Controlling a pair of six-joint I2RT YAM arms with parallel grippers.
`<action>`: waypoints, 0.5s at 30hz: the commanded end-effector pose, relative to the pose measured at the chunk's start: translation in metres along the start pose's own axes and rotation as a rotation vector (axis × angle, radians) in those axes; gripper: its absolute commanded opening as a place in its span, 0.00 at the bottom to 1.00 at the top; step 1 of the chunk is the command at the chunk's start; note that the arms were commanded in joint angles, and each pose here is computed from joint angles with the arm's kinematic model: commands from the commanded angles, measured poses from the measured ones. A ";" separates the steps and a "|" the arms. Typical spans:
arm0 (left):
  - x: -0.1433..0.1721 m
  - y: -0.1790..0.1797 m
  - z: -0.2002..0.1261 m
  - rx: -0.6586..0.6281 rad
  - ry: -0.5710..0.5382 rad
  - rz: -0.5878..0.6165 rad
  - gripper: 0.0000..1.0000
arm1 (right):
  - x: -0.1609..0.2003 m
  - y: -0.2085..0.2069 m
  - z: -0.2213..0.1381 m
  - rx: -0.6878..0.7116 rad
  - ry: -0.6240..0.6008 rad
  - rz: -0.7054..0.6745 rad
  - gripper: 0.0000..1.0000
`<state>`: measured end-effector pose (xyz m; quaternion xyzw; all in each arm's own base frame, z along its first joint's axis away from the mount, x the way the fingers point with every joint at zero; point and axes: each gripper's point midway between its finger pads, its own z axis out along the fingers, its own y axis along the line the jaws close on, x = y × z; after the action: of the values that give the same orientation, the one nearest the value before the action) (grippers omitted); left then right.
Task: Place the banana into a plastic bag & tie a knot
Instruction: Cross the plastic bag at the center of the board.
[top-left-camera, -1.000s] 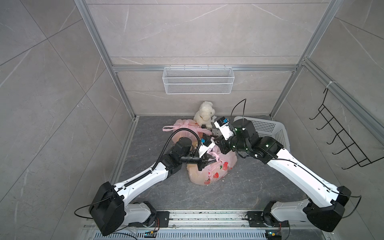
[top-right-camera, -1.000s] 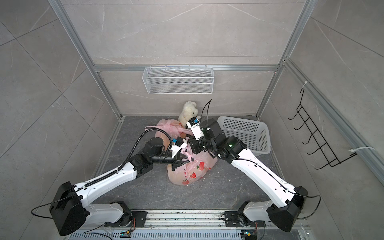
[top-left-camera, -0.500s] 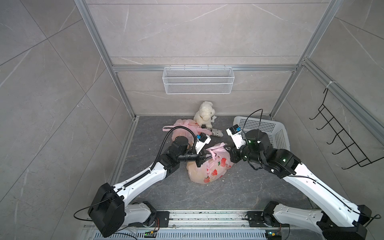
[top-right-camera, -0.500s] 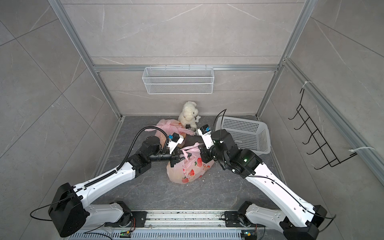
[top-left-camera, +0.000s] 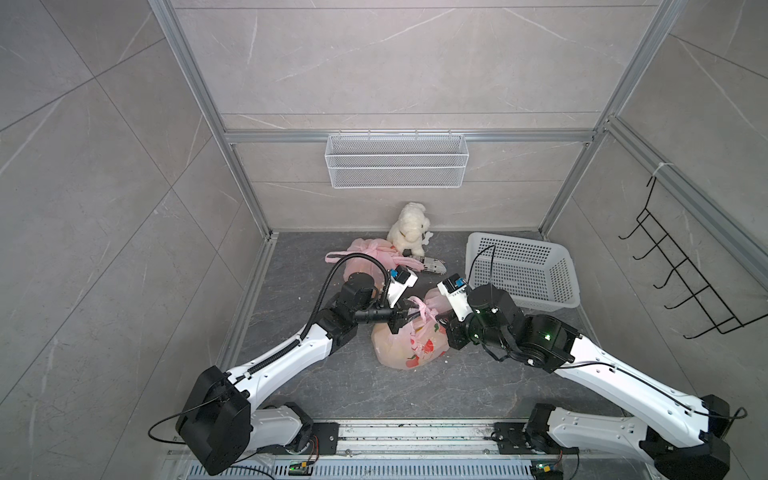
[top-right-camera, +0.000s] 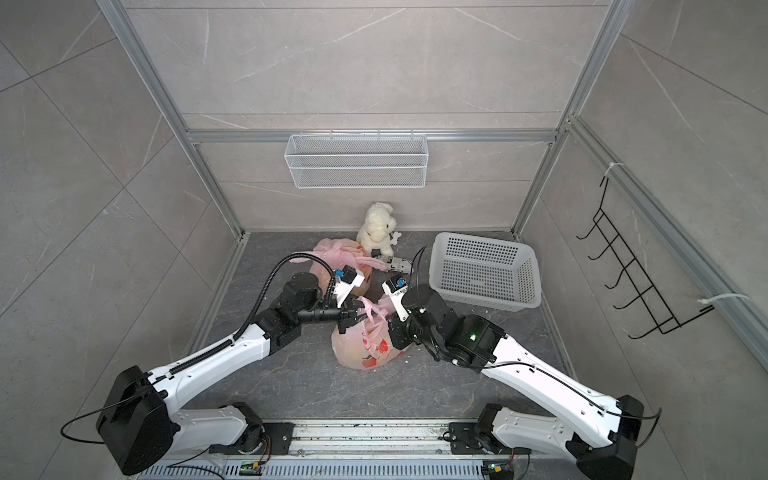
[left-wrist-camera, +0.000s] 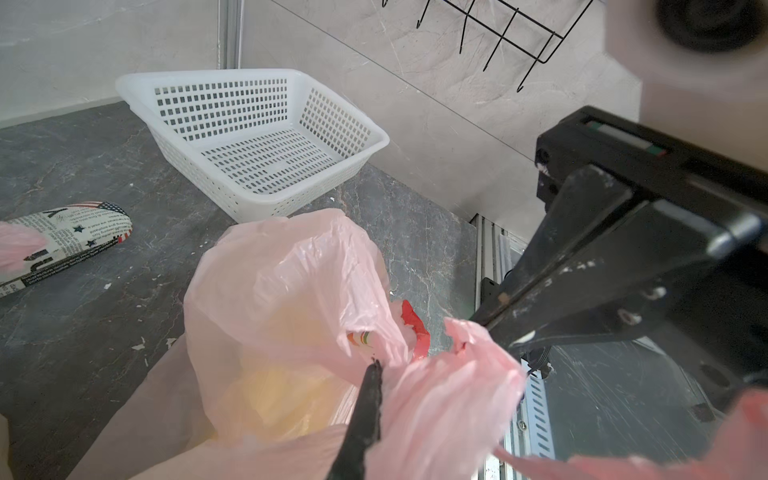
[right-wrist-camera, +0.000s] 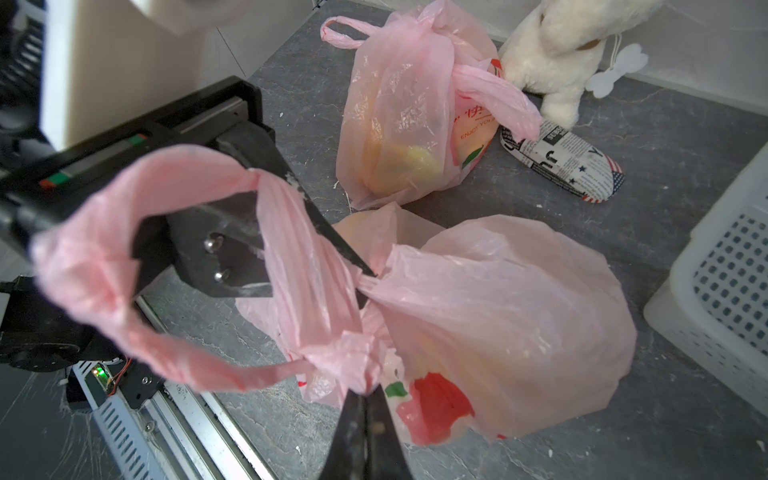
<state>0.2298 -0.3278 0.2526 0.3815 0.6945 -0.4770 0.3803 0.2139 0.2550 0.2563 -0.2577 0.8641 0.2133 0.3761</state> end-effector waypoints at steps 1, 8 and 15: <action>-0.026 0.020 -0.014 -0.099 -0.085 0.011 0.00 | 0.036 -0.007 0.005 0.028 0.112 0.036 0.00; -0.026 0.018 -0.015 -0.098 -0.073 0.016 0.00 | 0.047 0.001 0.026 -0.003 0.142 0.085 0.00; -0.003 0.008 -0.019 -0.053 -0.015 -0.004 0.15 | 0.024 -0.001 0.023 0.021 0.069 0.114 0.00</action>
<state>0.2329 -0.3173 0.2378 0.3674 0.7204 -0.4665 0.3583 0.2178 0.2670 0.2354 -0.2175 0.8765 0.2353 0.3594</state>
